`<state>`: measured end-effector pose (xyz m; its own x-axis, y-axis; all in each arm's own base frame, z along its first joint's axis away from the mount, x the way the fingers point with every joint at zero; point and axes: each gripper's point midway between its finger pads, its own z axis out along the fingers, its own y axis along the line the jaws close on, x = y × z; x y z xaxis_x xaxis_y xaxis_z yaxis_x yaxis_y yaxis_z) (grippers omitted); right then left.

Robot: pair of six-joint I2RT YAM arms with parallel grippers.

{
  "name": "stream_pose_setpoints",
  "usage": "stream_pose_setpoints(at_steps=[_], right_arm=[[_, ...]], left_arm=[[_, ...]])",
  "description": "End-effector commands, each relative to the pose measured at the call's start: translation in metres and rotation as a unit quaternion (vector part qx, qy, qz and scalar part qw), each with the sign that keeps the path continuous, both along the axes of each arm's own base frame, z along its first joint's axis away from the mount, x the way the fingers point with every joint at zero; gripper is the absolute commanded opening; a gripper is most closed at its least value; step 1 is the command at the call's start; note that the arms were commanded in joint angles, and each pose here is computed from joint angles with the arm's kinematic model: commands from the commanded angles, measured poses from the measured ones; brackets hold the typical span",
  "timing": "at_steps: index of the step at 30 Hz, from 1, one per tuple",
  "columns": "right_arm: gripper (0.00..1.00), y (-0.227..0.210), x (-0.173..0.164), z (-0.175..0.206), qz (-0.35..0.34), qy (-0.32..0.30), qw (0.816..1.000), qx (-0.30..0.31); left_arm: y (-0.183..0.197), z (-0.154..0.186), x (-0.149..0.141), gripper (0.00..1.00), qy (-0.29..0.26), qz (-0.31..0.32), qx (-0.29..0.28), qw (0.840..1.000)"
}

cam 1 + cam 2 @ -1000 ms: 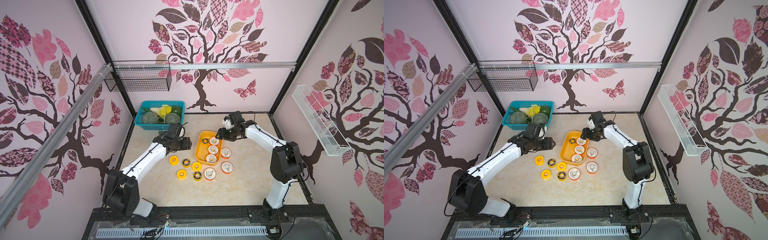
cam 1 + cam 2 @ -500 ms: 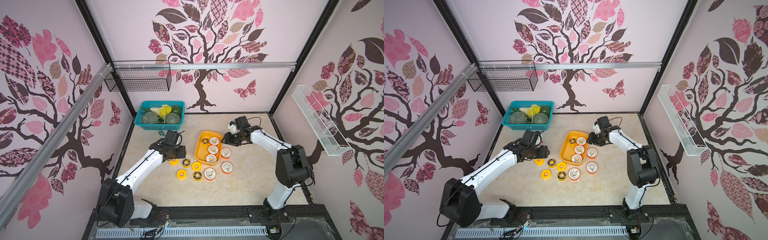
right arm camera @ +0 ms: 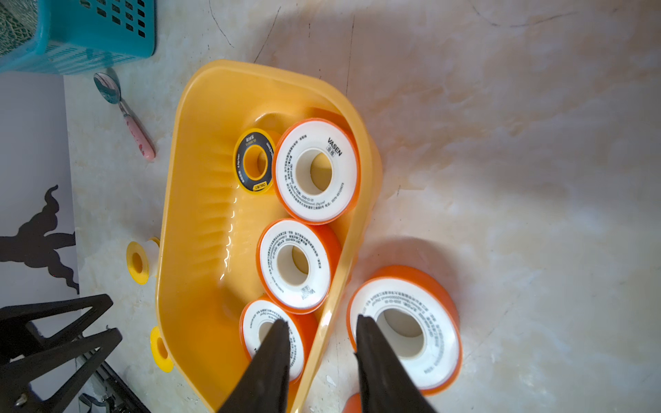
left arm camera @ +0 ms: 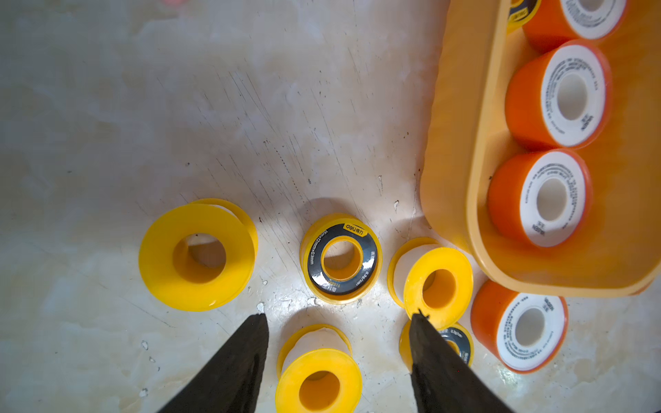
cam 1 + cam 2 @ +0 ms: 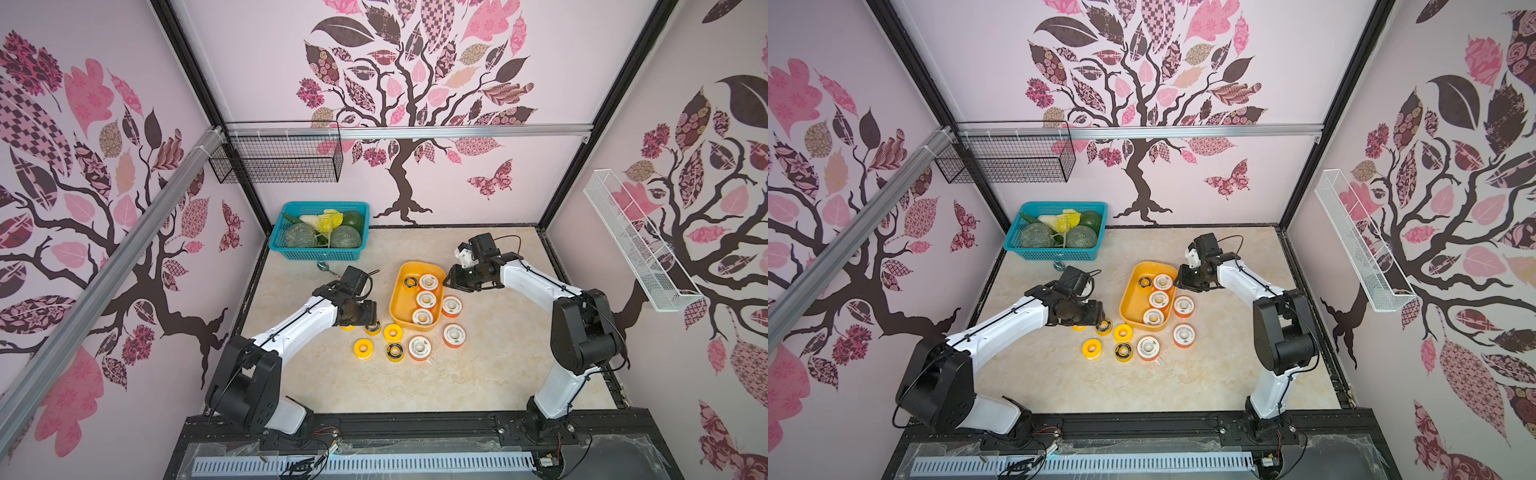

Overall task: Put the sealing tape into the storage box
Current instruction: Pick up the sealing tape at the center of the board.

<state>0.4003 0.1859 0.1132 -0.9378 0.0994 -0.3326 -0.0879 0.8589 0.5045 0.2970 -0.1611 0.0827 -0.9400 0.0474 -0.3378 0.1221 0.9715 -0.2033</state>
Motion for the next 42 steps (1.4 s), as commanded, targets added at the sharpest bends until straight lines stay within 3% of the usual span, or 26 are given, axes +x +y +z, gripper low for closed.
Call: stream_pose_setpoints(at_steps=[1, 4, 22, 30, 42], right_arm=[[0.32, 0.002, 0.001, -0.011, 0.000, 0.014, 1.000, 0.007], [0.28, 0.003, 0.001, -0.015, 0.001, 0.019, 1.000, 0.008], [0.29, 0.005, 0.005, -0.037, -0.006, 0.045, 0.999, 0.008], [0.30, 0.008, 0.005, -0.038, -0.002, 0.050, 0.999, 0.011], [0.30, 0.009, 0.004, -0.036, 0.001, 0.049, 0.999, 0.011]], left_arm=[[-0.004, -0.010, 0.004, 0.68, -0.001, -0.006, 0.002, 1.000], [-0.006, -0.018, 0.006, 0.68, 0.007, -0.009, 0.007, 1.000], [-0.013, -0.043, 0.011, 0.63, 0.023, -0.018, 0.018, 0.999], [-0.016, -0.045, 0.009, 0.79, 0.023, -0.029, 0.015, 0.999], [-0.020, -0.059, 0.014, 0.76, 0.039, -0.036, 0.026, 0.998]])
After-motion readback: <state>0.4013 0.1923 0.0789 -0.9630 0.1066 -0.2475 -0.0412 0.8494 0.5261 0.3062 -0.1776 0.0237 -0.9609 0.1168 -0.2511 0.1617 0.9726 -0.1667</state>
